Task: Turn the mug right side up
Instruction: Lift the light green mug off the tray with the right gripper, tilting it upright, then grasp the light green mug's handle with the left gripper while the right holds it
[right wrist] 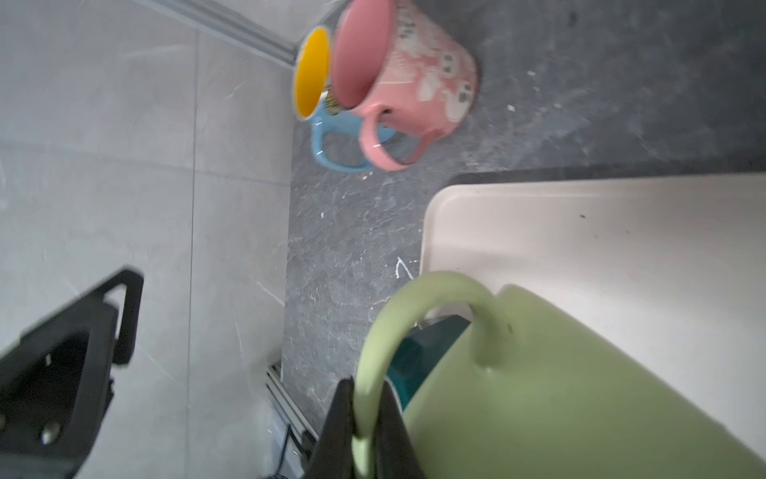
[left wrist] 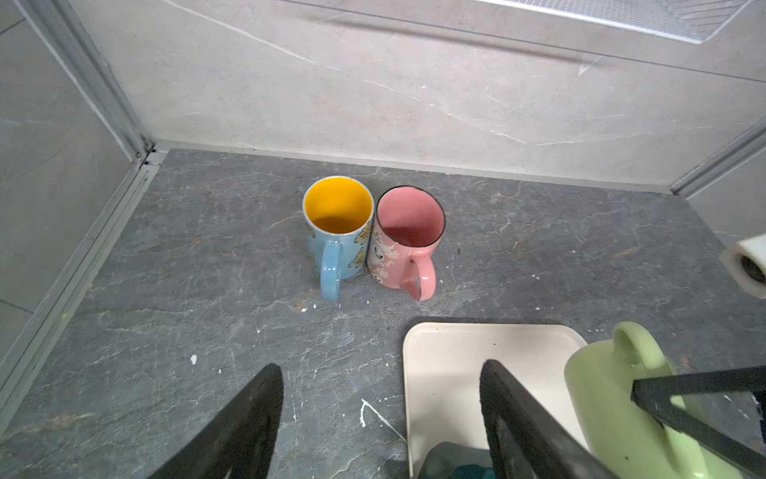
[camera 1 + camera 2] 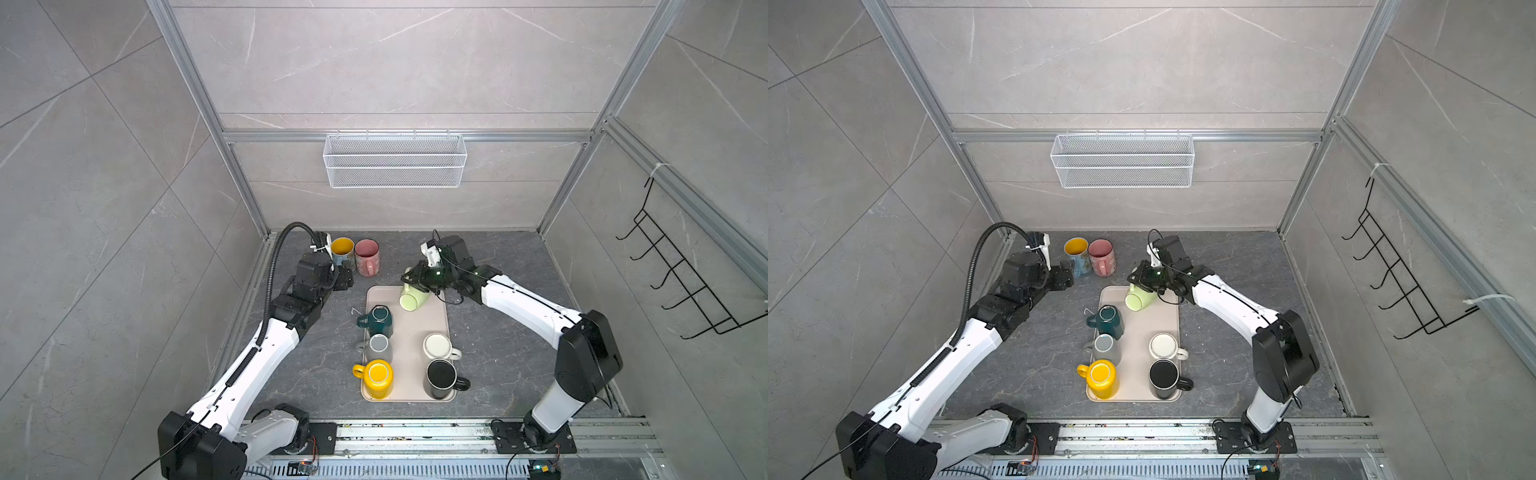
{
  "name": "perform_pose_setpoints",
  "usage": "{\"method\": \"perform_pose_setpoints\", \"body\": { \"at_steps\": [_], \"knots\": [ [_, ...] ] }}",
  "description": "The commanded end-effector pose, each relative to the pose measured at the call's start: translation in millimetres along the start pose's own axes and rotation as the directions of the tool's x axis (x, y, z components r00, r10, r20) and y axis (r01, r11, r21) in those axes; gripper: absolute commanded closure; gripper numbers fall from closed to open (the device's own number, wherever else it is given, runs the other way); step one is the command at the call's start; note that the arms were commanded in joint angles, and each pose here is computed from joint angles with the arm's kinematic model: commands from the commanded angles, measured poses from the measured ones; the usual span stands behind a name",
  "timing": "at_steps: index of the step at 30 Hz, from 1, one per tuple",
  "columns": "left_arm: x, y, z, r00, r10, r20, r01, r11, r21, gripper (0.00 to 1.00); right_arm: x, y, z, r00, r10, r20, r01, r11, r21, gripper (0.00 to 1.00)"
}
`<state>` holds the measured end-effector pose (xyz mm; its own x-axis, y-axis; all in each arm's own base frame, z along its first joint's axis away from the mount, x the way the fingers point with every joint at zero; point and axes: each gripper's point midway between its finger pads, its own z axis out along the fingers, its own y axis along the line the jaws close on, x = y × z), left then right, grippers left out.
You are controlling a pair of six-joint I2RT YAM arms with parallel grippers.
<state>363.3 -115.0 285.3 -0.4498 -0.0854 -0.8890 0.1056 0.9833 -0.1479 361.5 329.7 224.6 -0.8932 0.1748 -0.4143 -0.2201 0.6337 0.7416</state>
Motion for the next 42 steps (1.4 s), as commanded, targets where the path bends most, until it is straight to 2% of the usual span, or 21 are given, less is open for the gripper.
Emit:
{"method": "perform_pose_setpoints", "body": {
  "at_steps": [1,6,10,12,14,17,20,22,25,30,34,39,42],
  "knots": [
    [-10.7,-10.2,2.1,0.999,0.039,-0.03,-0.037,0.998,0.055,0.23,-9.1,48.6,-36.5,0.925,-0.361,0.117,0.362,0.932,0.018,1.0],
    [-25.2,-32.9,-1.2,0.998,0.057,-0.039,-0.049,0.983,0.179,0.23,13.3,67.8,-50.2,0.769,-0.627,0.13,0.613,0.779,0.13,1.0],
    [-39.0,-53.5,-12.4,0.996,0.089,-0.024,-0.078,0.952,0.296,0.23,32.0,84.4,-60.5,0.586,-0.799,0.138,0.768,0.601,0.222,1.0],
    [-41.3,-67.6,-21.9,0.994,0.107,-0.017,-0.092,0.921,0.38,0.23,39.0,90.5,-64.4,0.502,-0.854,0.136,0.814,0.519,0.26,1.0],
    [-40.4,-82.5,-32.5,0.992,0.123,-0.013,-0.103,0.878,0.468,0.23,44.2,93.2,-66.7,0.424,-0.897,0.123,0.844,0.44,0.307,1.0],
    [-33.3,-101.7,-49.0,0.987,0.158,-0.023,-0.115,0.8,0.589,0.23,52.9,96.7,-66.6,0.286,-0.955,0.073,0.869,0.291,0.399,1.0],
    [-24.6,-107.4,-56.5,0.982,0.187,-0.031,-0.125,0.764,0.633,0.23,60.9,102.6,-64.6,0.134,-0.991,0.024,0.86,0.128,0.495,1.0],
    [-19.0,-109.7,-60.6,0.978,0.204,-0.036,-0.132,0.744,0.655,0.24,63.1,105.3,-62.5,0.063,-0.998,-0.008,0.836,0.048,0.547,1.0],
    [-15.9,-113.1,-71.1,0.975,0.223,-0.015,-0.153,0.713,0.684,0.24,60.2,103.1,-60.2,0.011,-0.999,-0.041,0.794,-0.016,0.608,1.0],
    [-12.5,-110.6,-84.1,0.968,0.249,0.034,-0.204,0.697,0.687,0.24,54.0,100.7,-61.1,-0.054,-0.996,-0.077,0.722,-0.092,0.686,1.0],
    [-6.1,-115.2,-96.8,0.962,0.27,0.053,-0.222,0.651,0.725,0.24,52.5,101.9,-57.5,-0.105,-0.988,-0.116,0.677,-0.157,0.719,1.0],
    [0.9,-115.6,-98.1,0.956,0.289,0.041,-0.224,0.636,0.738,0.24,54.4,109.0,-53.8,-0.15,-0.982,-0.115,0.653,-0.185,0.734,1.0],
    [6.5,-113.6,-94.6,0.952,0.305,0.018,-0.22,0.642,0.734,0.25,55.2,112.2,-53.4,-0.169,-0.979,-0.114,0.645,-0.197,0.739,1.0]
  ]
}}
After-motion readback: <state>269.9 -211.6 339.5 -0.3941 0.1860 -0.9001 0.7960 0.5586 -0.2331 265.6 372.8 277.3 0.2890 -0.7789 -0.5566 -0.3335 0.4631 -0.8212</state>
